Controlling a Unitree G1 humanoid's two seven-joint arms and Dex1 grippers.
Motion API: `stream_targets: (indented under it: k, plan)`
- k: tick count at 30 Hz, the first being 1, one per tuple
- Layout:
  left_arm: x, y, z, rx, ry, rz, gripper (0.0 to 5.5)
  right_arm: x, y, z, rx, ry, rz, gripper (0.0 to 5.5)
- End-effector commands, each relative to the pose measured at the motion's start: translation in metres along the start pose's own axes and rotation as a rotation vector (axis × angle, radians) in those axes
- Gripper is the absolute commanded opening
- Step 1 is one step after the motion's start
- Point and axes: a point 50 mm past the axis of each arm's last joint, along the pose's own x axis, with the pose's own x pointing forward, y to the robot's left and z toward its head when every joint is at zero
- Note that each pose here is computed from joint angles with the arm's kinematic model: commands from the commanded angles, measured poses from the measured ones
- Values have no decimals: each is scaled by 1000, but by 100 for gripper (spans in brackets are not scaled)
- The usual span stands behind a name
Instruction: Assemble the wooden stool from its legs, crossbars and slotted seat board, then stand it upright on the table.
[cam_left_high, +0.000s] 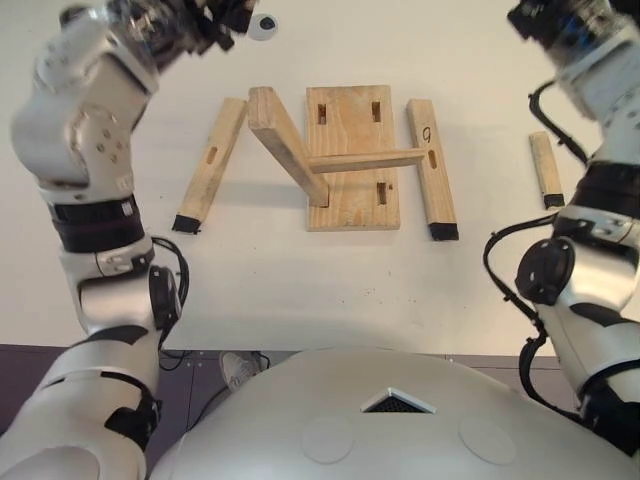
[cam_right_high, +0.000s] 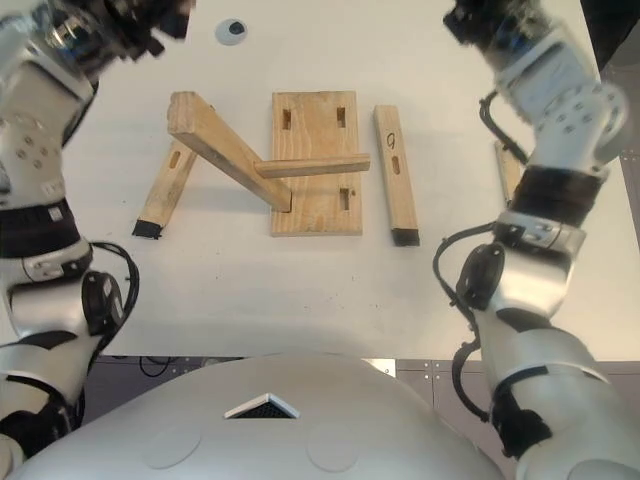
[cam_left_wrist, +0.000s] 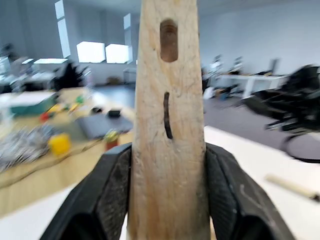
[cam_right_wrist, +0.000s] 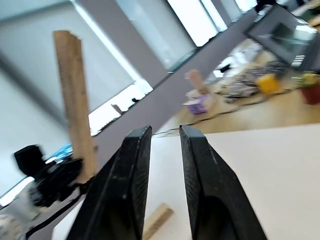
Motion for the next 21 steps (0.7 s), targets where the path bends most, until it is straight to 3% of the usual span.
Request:
stream_targets:
  k: [1,11,16,21]
  plan:
    - [18,-12,31,-92,-103,-217,199,14,34,23,18,41,280,180]
    - [8,-42,25,-199,4,-514,199,16,59,24,130,77,516,333]
    - [10,-49,17,-190,72,-545,199,19,63,33,119,58,512,339]
    - [14,-50,14,-181,93,-553,199,19,64,30,122,115,520,407]
